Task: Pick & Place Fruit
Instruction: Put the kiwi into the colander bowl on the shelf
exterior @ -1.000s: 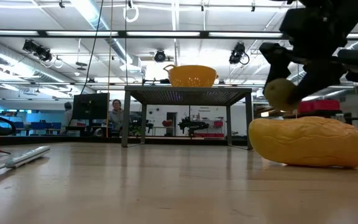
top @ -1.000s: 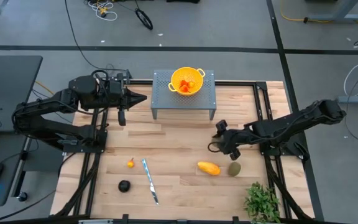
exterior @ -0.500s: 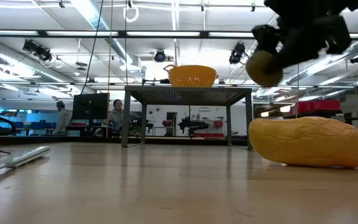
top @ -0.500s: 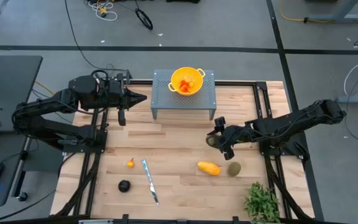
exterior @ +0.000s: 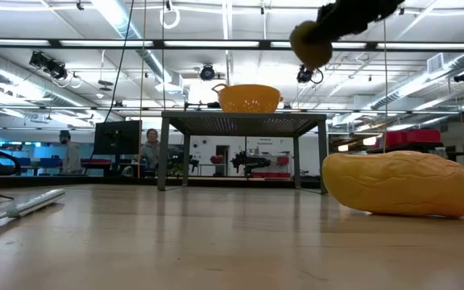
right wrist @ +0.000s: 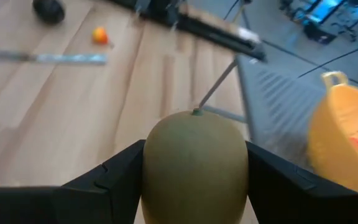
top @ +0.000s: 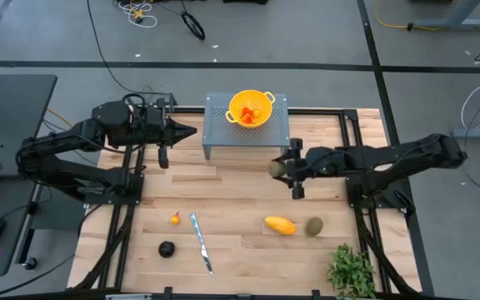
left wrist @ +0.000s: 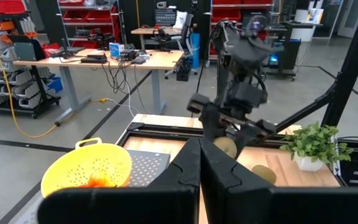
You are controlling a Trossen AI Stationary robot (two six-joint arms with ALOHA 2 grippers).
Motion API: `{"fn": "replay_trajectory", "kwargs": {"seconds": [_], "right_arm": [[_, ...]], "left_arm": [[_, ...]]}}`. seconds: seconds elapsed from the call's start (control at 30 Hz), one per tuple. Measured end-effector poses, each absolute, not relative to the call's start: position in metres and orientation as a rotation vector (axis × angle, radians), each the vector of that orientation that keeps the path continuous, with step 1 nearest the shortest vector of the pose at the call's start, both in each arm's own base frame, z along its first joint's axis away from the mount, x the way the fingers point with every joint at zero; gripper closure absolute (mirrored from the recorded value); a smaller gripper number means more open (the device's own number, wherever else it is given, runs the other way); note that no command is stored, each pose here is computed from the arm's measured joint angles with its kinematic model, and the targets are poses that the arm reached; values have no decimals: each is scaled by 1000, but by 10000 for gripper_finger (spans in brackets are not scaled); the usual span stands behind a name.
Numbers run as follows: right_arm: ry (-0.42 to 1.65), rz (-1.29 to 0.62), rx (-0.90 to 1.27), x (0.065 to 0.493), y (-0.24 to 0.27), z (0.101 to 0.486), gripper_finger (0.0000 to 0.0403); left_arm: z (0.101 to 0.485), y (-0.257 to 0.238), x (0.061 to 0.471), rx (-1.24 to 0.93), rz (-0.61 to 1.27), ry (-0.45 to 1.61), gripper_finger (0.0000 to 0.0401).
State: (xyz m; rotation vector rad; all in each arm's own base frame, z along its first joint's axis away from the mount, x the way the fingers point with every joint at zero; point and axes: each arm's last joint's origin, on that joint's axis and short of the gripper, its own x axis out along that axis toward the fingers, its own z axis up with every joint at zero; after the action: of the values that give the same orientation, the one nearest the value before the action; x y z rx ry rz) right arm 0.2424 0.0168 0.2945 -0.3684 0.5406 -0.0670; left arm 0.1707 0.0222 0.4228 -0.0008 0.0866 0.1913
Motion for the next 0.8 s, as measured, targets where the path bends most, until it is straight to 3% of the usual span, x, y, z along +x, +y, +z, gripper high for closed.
{"fn": "replay_trajectory", "kwargs": {"seconds": [0.37,0.8], "right_arm": [[327,-231,-146,232,-8,324,157],[256,-433,-136,230,-18,333,157]], "left_arm": [[423,22,171,5,191,87,401],[423,22,171,5,191,87,401]]}}
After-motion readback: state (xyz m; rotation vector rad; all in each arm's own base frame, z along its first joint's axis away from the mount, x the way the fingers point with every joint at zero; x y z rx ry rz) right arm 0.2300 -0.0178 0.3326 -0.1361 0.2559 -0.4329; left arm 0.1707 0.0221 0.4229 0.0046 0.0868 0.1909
